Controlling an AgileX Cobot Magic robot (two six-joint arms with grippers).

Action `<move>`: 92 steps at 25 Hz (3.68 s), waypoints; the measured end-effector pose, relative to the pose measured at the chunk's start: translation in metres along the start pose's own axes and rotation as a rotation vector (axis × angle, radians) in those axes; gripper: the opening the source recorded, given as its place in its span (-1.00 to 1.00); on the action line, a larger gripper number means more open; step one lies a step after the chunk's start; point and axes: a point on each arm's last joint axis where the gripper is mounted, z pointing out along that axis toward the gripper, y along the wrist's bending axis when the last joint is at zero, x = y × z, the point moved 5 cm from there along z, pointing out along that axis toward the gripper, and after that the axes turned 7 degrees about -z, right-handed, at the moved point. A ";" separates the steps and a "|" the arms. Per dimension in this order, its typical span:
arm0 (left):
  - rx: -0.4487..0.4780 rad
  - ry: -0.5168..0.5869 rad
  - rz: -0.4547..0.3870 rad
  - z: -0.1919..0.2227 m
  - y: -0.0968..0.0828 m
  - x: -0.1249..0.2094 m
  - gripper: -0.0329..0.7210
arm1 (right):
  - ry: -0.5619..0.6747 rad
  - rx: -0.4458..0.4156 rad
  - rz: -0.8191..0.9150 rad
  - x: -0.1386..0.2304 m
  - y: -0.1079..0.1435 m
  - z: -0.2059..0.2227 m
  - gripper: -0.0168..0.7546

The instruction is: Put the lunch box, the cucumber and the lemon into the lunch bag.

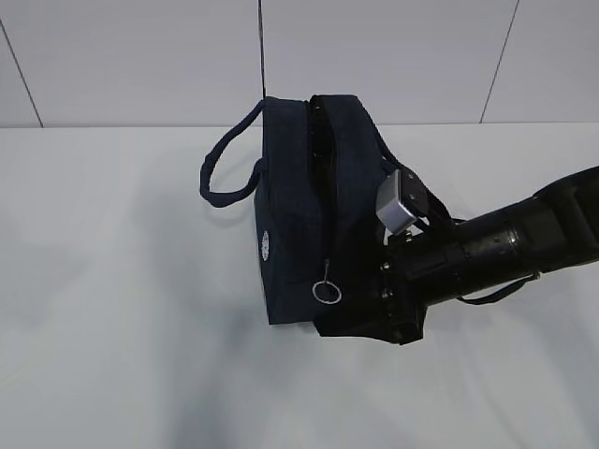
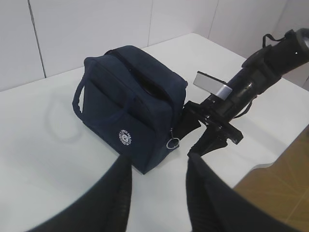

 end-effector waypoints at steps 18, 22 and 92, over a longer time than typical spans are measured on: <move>-0.001 0.000 0.001 0.000 0.000 0.000 -0.19 | -0.078 -0.004 0.096 0.011 -0.006 0.013 0.33; -0.001 0.000 0.001 0.000 0.000 0.000 -0.19 | -0.093 0.002 0.101 0.009 -0.008 0.013 0.33; -0.005 -0.001 0.006 0.000 0.001 0.000 -0.21 | -0.149 -0.064 0.121 -0.037 0.013 -0.012 -0.94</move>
